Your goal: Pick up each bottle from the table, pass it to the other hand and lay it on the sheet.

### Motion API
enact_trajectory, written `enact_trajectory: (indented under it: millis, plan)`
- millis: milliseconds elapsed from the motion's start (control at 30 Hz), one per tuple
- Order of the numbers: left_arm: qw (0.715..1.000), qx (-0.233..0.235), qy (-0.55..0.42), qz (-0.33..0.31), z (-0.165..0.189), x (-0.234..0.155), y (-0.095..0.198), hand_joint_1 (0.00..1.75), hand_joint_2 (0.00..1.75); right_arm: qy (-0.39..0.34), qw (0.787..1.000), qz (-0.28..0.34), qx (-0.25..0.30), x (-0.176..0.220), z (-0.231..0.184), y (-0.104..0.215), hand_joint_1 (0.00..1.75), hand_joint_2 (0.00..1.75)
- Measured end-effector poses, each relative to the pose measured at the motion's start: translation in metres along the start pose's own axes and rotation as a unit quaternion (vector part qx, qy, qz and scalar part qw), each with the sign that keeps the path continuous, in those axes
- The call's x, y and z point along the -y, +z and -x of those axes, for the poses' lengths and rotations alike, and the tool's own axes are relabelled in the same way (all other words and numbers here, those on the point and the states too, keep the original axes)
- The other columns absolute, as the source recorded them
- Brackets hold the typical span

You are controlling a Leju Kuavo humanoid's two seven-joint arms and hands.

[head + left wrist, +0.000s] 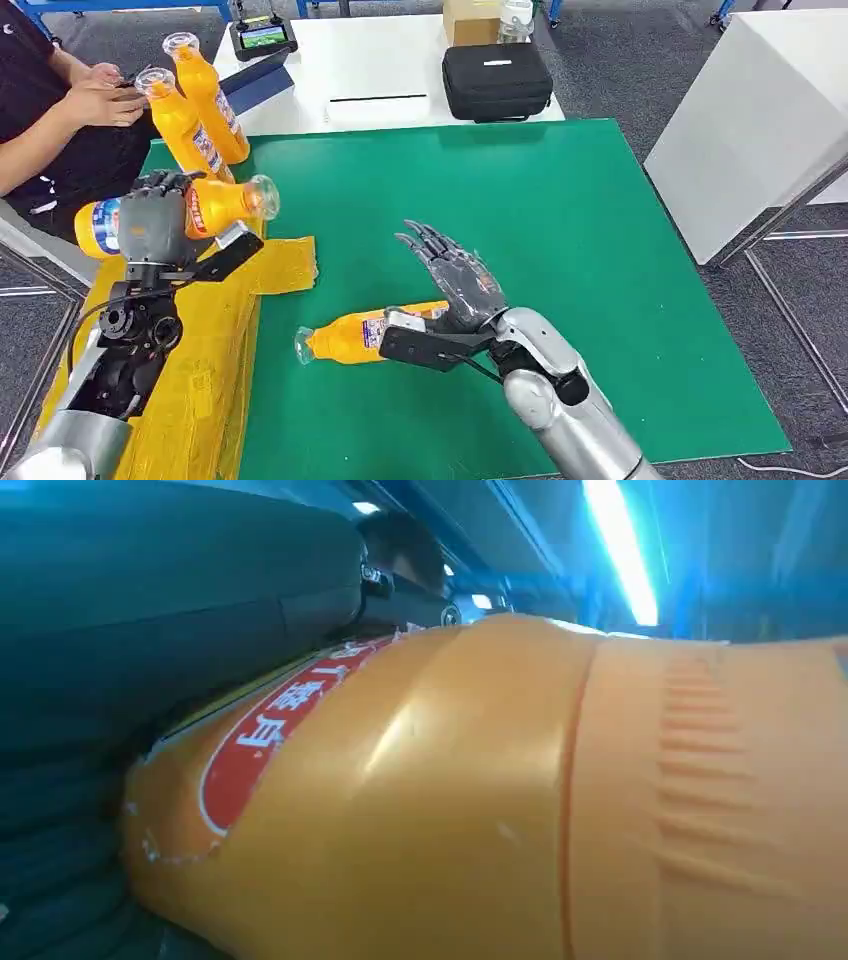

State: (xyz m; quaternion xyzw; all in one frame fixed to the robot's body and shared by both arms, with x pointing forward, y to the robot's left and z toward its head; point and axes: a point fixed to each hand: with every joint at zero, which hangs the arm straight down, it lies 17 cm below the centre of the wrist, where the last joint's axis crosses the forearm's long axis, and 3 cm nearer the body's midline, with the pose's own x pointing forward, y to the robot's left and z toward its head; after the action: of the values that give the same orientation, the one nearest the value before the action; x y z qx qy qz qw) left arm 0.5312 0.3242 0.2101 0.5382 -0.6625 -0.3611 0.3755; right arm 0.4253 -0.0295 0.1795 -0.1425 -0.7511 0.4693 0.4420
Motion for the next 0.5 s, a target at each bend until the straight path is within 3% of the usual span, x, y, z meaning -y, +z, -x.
enact_trajectory:
  millis: [300,500]
  plan:
    - [0.985,0.033,-0.035,0.164,-0.004,0.093,0.055,1.75,1.75,0.017,0.997,-0.075,-0.014,-0.039,0.035,0.041,0.0,1.75]
    - [0.977,0.046,-0.037,0.205,-0.009,0.118,0.074,1.75,1.75,0.029,0.995,-0.093,-0.018,-0.045,0.045,0.052,0.0,1.75]
